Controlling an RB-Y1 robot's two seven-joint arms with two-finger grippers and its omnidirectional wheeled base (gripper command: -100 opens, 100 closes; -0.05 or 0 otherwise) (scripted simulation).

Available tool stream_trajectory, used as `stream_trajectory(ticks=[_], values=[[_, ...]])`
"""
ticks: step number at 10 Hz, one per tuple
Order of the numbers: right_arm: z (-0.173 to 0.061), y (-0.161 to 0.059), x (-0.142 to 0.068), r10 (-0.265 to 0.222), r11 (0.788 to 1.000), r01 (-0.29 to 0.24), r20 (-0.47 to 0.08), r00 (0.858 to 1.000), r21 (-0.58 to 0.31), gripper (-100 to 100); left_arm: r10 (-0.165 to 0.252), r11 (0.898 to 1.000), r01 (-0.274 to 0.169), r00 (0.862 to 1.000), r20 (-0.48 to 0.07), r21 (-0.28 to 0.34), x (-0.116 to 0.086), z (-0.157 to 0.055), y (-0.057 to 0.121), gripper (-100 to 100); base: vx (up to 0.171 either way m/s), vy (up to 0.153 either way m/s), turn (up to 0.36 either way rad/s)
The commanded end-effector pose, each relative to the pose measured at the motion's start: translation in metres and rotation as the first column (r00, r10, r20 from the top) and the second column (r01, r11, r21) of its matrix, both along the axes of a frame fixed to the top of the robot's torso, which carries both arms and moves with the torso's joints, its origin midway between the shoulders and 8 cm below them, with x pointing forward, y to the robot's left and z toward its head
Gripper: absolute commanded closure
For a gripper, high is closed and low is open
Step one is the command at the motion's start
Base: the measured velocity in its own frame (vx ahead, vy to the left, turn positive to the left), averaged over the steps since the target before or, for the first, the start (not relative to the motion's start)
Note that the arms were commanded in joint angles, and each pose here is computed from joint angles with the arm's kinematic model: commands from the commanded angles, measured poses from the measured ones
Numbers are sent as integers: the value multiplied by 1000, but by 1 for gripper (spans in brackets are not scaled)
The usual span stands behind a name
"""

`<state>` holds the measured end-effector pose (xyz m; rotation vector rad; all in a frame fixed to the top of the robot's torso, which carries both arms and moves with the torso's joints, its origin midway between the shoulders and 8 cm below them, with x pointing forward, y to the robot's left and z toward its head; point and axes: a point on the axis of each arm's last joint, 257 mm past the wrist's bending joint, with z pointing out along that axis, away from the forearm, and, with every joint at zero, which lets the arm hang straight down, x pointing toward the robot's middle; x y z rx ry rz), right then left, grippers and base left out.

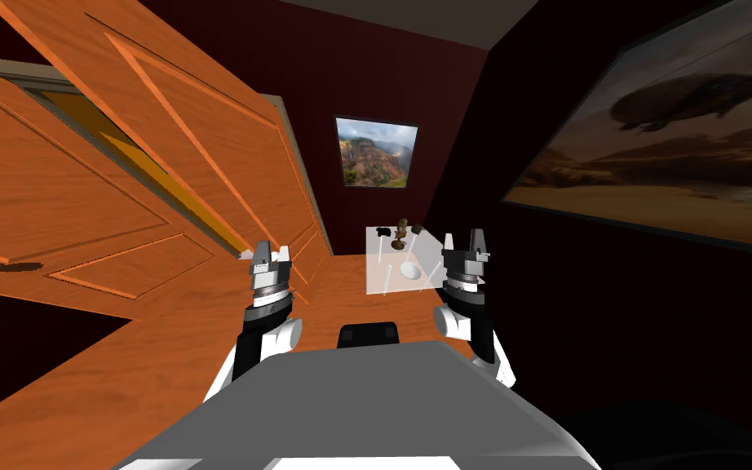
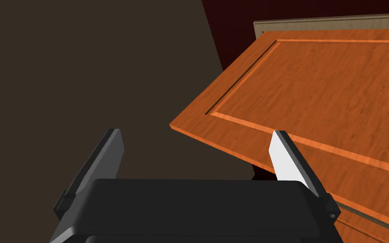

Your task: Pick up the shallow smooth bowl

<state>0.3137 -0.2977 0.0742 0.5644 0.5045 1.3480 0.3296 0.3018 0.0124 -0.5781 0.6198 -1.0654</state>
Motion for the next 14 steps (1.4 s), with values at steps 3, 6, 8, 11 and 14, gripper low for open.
stream_trajectory(ticks=[3, 6, 8, 11, 14], values=[[-38, 17, 22, 19, 991, -34, -119, 993, -127, -100, 0, 1000, 0, 1000, 0, 0, 0, 0, 0, 0, -30, -17, 144], [-70, 27, 34, 15, 974, -62, -208, 978, -219, -100, 0, 1000, 0, 1000, 0, 0, 0, 0, 0, 0, -29, -18, 140], [-94, 31, 41, 6, 959, -80, -265, 964, -271, -100, 0, 1000, 0, 1000, 0, 0, 0, 0, 0, 0, -44, -24, 156], [-145, 35, 51, -28, 915, -128, -377, 926, -382, -100, 0, 1000, 0, 1000, 0, 0, 0, 0, 0, 0, -40, -20, 191], [-203, 33, 53, -85, 846, -193, -484, 871, -496, -100, 0, 1000, 0, 1000, 0, 0, 0, 0, 0, 0, -39, -17, 165]])
